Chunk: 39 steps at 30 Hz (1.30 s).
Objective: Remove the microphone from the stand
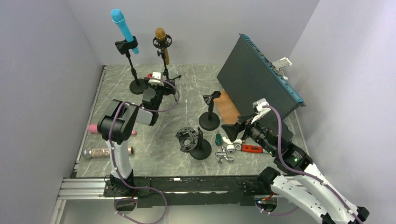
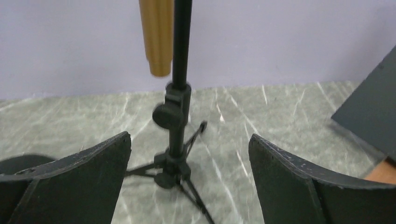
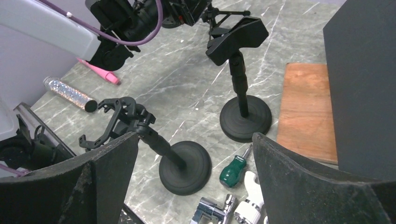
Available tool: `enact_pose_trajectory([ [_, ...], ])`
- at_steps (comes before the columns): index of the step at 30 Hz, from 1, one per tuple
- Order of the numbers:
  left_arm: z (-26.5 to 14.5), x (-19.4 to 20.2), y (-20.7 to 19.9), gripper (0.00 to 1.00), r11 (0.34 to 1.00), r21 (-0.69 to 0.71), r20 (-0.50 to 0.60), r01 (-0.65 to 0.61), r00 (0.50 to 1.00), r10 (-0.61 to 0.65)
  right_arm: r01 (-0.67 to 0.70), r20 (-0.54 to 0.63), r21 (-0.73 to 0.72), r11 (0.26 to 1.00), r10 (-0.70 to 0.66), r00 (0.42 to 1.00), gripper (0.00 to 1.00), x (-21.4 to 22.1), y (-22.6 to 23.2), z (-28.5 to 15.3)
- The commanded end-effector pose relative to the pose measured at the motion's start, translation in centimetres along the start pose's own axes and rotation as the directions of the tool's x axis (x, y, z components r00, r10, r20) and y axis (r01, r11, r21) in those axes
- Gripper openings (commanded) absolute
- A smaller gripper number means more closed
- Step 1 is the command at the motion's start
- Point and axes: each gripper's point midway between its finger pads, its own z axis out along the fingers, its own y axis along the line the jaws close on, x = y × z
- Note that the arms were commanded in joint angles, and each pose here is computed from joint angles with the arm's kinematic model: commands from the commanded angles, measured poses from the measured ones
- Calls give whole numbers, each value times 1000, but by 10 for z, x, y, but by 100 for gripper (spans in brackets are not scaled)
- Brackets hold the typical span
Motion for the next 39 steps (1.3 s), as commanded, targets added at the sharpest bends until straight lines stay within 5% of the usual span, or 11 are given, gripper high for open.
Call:
enact_pose_trajectory([
  [1, 28, -83, -8, 99, 997, 71, 296, 37, 953, -57, 27, 50, 23, 999, -28, 998, 94, -10, -5, -2],
  [10, 59, -71, 2, 87, 999, 45, 253, -11, 967, -1, 28, 34, 20, 999, -28, 999, 94, -5, -5, 8],
  [21, 68, -77, -2, 34, 990, 139, 255, -17, 967, -19, 33, 15, 45, 998, -34, 999, 94, -3, -9, 13],
  [25, 71, -76, -14, 8, 978, 202, 196, -48, 980, 7, 34, 13, 50, 998, -35, 999, 94, -3, -9, 14],
  [39, -33, -79, -33, 0, 982, 185, 107, 36, 993, -56, 1, 3, 9, 1000, -1, 1000, 95, -14, 3, 17],
])
